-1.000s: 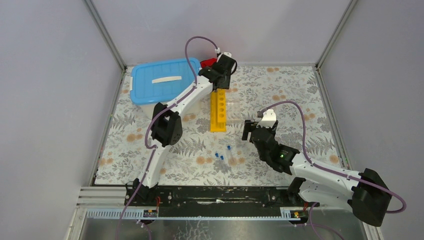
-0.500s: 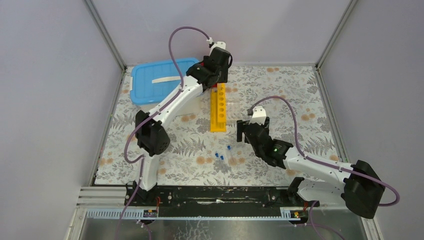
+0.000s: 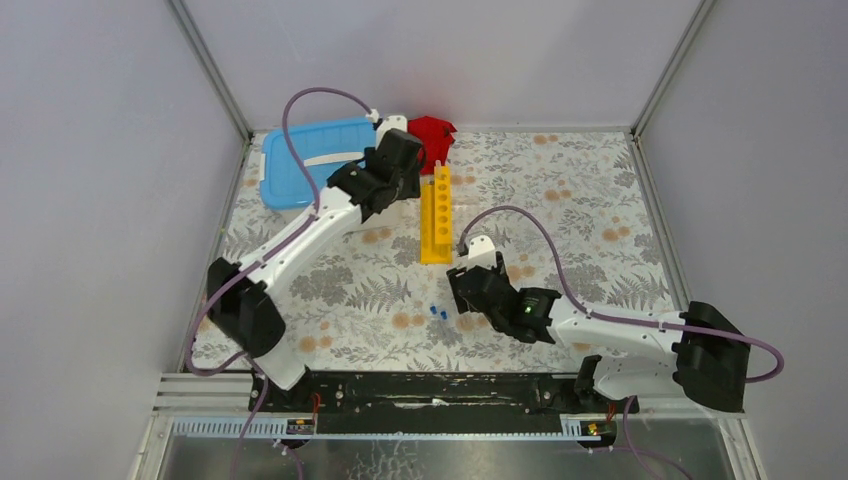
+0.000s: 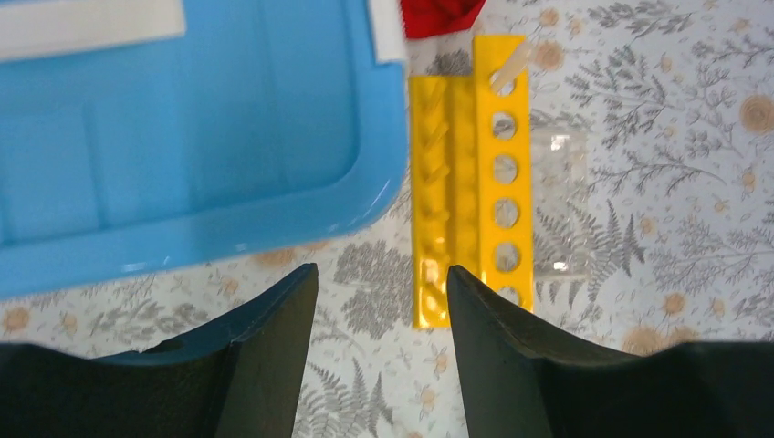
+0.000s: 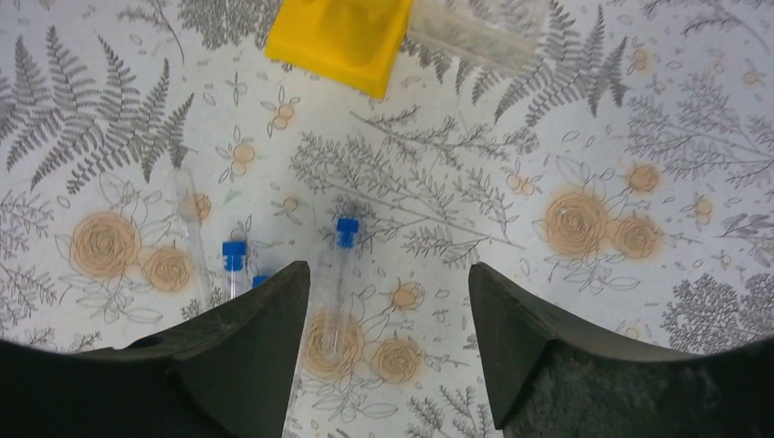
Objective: Organize the chemistry lab equipment
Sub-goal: Pick up the test tube at the center of the board.
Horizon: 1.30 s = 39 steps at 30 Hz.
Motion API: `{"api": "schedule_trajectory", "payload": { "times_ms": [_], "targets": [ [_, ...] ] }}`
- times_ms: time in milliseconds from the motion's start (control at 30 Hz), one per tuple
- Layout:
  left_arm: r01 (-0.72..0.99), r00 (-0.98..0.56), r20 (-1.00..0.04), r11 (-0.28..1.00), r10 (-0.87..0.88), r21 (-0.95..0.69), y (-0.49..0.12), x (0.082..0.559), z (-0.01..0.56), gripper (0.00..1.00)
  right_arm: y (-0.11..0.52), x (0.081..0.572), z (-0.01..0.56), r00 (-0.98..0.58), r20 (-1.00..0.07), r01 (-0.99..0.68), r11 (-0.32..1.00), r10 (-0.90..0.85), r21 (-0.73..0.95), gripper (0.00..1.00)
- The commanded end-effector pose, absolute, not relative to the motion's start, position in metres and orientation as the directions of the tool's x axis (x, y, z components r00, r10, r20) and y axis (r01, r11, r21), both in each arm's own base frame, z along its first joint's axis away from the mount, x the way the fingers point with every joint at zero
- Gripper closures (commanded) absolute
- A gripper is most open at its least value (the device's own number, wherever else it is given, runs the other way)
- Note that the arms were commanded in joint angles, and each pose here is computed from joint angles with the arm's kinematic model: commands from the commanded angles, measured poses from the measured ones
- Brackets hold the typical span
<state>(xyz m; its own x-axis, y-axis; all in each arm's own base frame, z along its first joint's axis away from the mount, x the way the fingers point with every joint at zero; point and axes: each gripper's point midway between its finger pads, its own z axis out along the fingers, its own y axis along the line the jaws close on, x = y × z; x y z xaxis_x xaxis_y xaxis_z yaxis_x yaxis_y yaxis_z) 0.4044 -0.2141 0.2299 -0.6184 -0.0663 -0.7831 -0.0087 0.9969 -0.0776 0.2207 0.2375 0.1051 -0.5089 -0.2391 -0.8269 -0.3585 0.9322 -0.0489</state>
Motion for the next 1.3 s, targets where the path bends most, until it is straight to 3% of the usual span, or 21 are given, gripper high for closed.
{"api": "schedule_trajectory", "payload": {
  "times_ms": [0, 500, 1267],
  "targets": [
    [-0.038, -0.549, -0.816, 0.981, -0.179, -0.189, -0.205, 0.388, 0.248, 0.38, 0.242, 0.207, 0.1, -0.54, -0.812, -0.338, 0.94, -0.222, -0.032, 0.3],
    [-0.035, -0.594, -0.77, 0.964, -0.232, -0.264, -0.192, 0.332, 0.214, 0.39, 0.252, 0.151, 0.061, -0.631, -0.738, -0.355, 0.935, -0.239, 0.0, 0.54],
    [-0.015, -0.609, -0.761, 0.963, -0.223, -0.271, -0.199, 0.321, 0.202, 0.39, 0.261, 0.13, 0.023, -0.702, -0.671, -0.36, 0.932, -0.239, 0.044, 0.61]
  ]
}}
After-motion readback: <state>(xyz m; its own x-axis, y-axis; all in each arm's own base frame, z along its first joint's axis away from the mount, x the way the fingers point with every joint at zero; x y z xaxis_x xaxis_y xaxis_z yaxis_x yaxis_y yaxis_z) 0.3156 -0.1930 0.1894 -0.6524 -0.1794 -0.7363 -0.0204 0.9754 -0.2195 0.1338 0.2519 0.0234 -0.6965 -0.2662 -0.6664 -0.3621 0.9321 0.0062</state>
